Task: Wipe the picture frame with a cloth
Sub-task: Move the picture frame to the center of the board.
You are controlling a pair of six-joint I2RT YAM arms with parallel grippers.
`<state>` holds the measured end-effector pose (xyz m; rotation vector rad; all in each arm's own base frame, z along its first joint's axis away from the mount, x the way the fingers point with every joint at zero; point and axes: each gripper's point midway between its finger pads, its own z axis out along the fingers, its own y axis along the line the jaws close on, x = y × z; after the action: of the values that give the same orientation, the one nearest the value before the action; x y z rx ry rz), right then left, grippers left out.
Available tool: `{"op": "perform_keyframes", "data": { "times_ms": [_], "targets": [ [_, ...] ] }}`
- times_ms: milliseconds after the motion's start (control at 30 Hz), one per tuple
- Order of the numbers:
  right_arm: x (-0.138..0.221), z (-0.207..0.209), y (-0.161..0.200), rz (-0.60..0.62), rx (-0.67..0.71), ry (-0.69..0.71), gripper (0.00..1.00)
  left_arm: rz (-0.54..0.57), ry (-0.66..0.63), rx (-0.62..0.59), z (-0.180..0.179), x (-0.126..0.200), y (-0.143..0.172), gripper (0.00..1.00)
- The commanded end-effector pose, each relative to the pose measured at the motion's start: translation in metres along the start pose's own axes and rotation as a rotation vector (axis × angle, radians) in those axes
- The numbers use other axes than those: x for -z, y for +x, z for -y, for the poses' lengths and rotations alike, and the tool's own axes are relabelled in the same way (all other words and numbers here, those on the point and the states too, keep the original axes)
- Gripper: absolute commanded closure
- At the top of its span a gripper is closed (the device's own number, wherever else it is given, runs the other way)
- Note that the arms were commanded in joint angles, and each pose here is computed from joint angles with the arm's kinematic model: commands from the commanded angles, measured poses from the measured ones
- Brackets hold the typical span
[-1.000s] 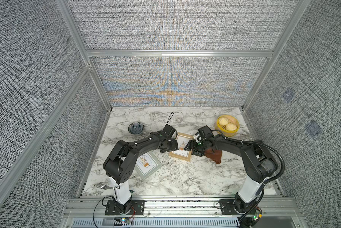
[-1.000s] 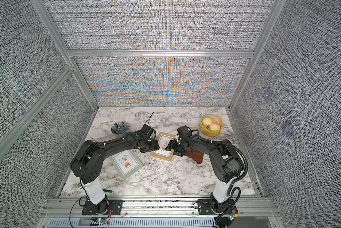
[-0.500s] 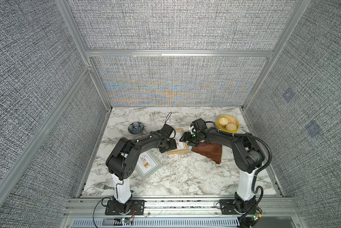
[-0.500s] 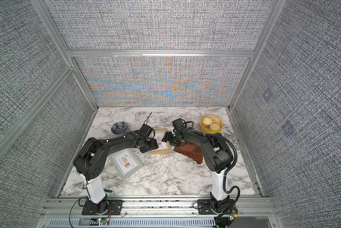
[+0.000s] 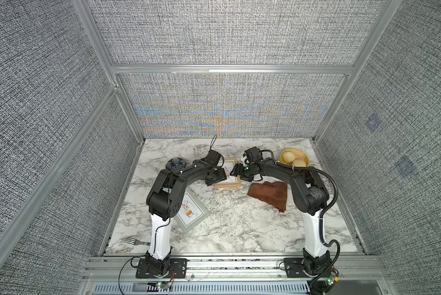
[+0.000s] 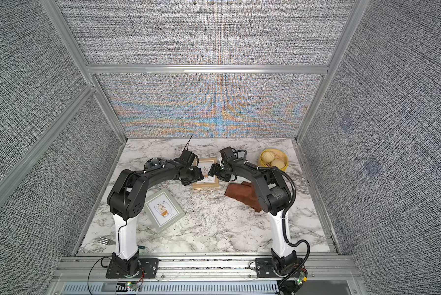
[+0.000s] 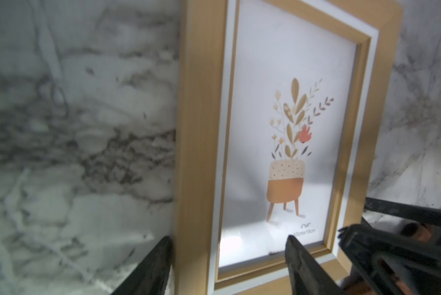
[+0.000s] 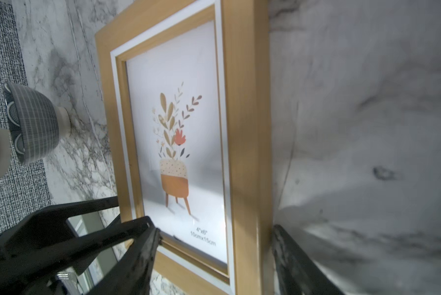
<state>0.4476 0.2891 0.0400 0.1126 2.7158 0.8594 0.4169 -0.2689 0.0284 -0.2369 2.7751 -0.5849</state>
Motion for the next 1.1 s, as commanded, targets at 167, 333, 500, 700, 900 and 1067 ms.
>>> {"op": "perform_keyframes", "data": {
  "times_ms": [167, 333, 500, 700, 900, 1067],
  "targets": [
    [-0.014, -0.023, -0.028, 0.034, 0.025, -0.093, 0.29, 0.019, 0.092, 0.012, 0.03, -0.012, -0.028, 0.3],
    [-0.014, -0.012, -0.037, 0.062, 0.014, -0.047, 0.28, 0.055, 0.041, -0.002, 0.025, -0.008, -0.043, 0.3],
    [0.014, 0.021, -0.043, 0.122, -0.009, 0.072, 0.17, 0.094, -0.066, -0.026, 0.004, 0.017, -0.044, 0.22],
    [0.066, 0.014, -0.038, 0.176, 0.12, 0.079, 0.1, 0.151, -0.153, -0.045, -0.024, 0.078, -0.03, 0.11],
    [0.063, -0.035, 0.017, 0.038, 0.28, -0.035, 0.1, 0.188, -0.258, 0.049, -0.082, 0.137, 0.011, 0.08],
    [0.036, -0.09, 0.072, -0.099, 0.363, -0.174, 0.1, 0.238, -0.42, 0.205, -0.153, 0.183, 0.058, 0.08]
  ]
}}
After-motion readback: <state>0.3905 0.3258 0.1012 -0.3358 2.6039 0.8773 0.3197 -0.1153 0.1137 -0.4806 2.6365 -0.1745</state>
